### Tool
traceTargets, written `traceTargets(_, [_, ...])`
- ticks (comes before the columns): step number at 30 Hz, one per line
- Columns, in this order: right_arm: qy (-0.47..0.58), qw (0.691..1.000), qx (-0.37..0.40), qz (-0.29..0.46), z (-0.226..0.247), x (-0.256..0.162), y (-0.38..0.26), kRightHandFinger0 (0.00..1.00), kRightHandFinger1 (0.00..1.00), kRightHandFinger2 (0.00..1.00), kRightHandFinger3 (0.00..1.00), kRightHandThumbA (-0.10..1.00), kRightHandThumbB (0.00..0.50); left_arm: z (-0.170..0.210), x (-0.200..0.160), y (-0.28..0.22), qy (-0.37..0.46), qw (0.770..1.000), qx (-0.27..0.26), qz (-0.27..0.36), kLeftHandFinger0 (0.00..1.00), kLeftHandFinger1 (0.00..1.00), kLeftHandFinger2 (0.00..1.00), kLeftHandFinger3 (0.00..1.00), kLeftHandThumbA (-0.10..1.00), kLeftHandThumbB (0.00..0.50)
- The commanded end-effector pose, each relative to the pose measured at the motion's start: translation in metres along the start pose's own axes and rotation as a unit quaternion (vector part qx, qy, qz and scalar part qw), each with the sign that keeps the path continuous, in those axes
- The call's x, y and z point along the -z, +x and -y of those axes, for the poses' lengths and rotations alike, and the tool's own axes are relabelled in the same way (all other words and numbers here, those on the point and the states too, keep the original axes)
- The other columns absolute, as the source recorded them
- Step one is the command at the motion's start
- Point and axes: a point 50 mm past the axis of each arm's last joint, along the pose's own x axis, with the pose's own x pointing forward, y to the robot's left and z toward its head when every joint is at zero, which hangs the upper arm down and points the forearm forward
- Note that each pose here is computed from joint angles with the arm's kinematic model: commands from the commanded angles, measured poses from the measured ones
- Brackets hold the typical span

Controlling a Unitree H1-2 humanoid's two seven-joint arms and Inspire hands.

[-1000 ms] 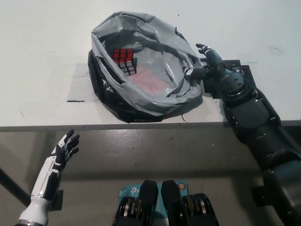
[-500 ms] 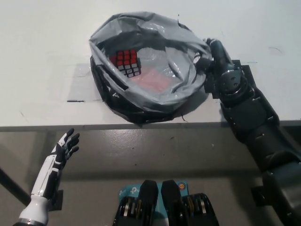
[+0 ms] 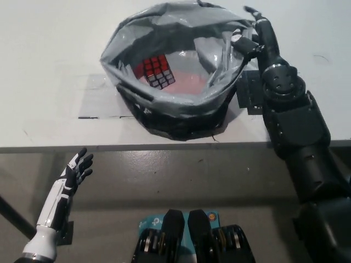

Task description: Use the right hand to pick up a rubix's cube and place it into a plastic bag and lift the bag

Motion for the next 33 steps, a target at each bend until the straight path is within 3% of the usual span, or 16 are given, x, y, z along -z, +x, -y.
traceTargets(1, [0.427, 0.898, -0.105, 0.023, -0.003, -0.141, -0.002, 0.0, 0.16, 0.75, 1.0, -0.1, 0.087, -0.006, -0.012, 0.007, 0.014, 1.0, 0.006, 0.023, 1.0, 1.0, 1.0, 1.0, 1.0, 0.17])
traceTargets(4, [0.466, 0.876, -0.119, 0.026, -0.005, -0.169, -0.004, 0.0, 0.12, 0.71, 1.0, -0.1, 0.089, -0.006, -0.013, 0.008, 0.014, 1.0, 0.006, 0.023, 1.0, 1.0, 1.0, 1.0, 1.0, 0.176])
traceTargets(5, [0.474, 0.871, -0.123, 0.028, -0.006, -0.179, -0.004, 0.0, 0.16, 0.73, 1.0, -0.1, 0.134, -0.005, -0.013, 0.008, 0.014, 1.0, 0.006, 0.023, 1.0, 1.0, 1.0, 1.0, 1.0, 0.174])
traceTargets(7, [0.496, 0.858, -0.132, 0.034, -0.01, -0.206, -0.005, 0.0, 0.07, 0.69, 1.0, -0.1, 0.096, -0.005, -0.013, 0.009, 0.015, 1.0, 0.006, 0.024, 1.0, 1.0, 1.0, 1.0, 1.0, 0.172])
traceTargets(11, [0.522, 0.839, -0.148, 0.029, -0.02, -0.255, -0.005, 0.0, 0.08, 0.75, 1.0, -0.1, 0.067, -0.004, -0.012, 0.008, 0.009, 1.0, 0.004, 0.024, 0.99, 1.0, 1.0, 1.0, 1.0, 0.175])
traceTargets(15, [0.512, 0.844, -0.154, 0.049, -0.026, -0.295, -0.008, 0.0, 0.06, 0.68, 1.0, -0.1, 0.059, -0.003, -0.011, 0.009, 0.006, 1.0, 0.006, 0.025, 0.99, 1.0, 1.0, 1.0, 1.0, 0.182])
traceTargets(18, [0.522, 0.835, -0.167, 0.052, -0.029, -0.321, -0.012, 0.0, 0.11, 0.75, 1.0, -0.1, 0.026, -0.003, -0.012, 0.009, 0.007, 1.0, 0.006, 0.026, 0.99, 1.0, 1.0, 1.0, 1.0, 0.188])
traceTargets(20, [0.531, 0.826, -0.179, 0.061, -0.03, -0.344, -0.017, 0.0, 0.17, 0.79, 1.0, -0.1, 0.022, -0.004, -0.012, 0.01, 0.009, 1.0, 0.005, 0.025, 0.99, 1.0, 1.0, 1.0, 1.0, 0.182])
traceTargets(24, [0.524, 0.824, -0.199, 0.085, -0.027, -0.383, -0.029, 0.0, 0.17, 0.77, 1.0, -0.1, 0.025, -0.004, -0.014, 0.01, 0.014, 1.0, 0.004, 0.024, 0.99, 1.0, 1.0, 1.0, 1.0, 0.162])
traceTargets(30, [0.531, 0.814, -0.212, 0.103, -0.02, -0.429, -0.048, 0.0, 0.14, 0.69, 1.0, -0.1, 0.026, -0.003, -0.013, 0.01, 0.011, 1.0, 0.005, 0.026, 0.98, 1.0, 1.0, 1.0, 1.0, 0.155])
traceTargets(33, [0.535, 0.81, -0.214, 0.11, -0.017, -0.443, -0.054, 0.0, 0.07, 0.66, 1.0, -0.1, 0.024, -0.003, -0.013, 0.01, 0.011, 1.0, 0.004, 0.026, 0.98, 1.0, 1.0, 1.0, 1.0, 0.151])
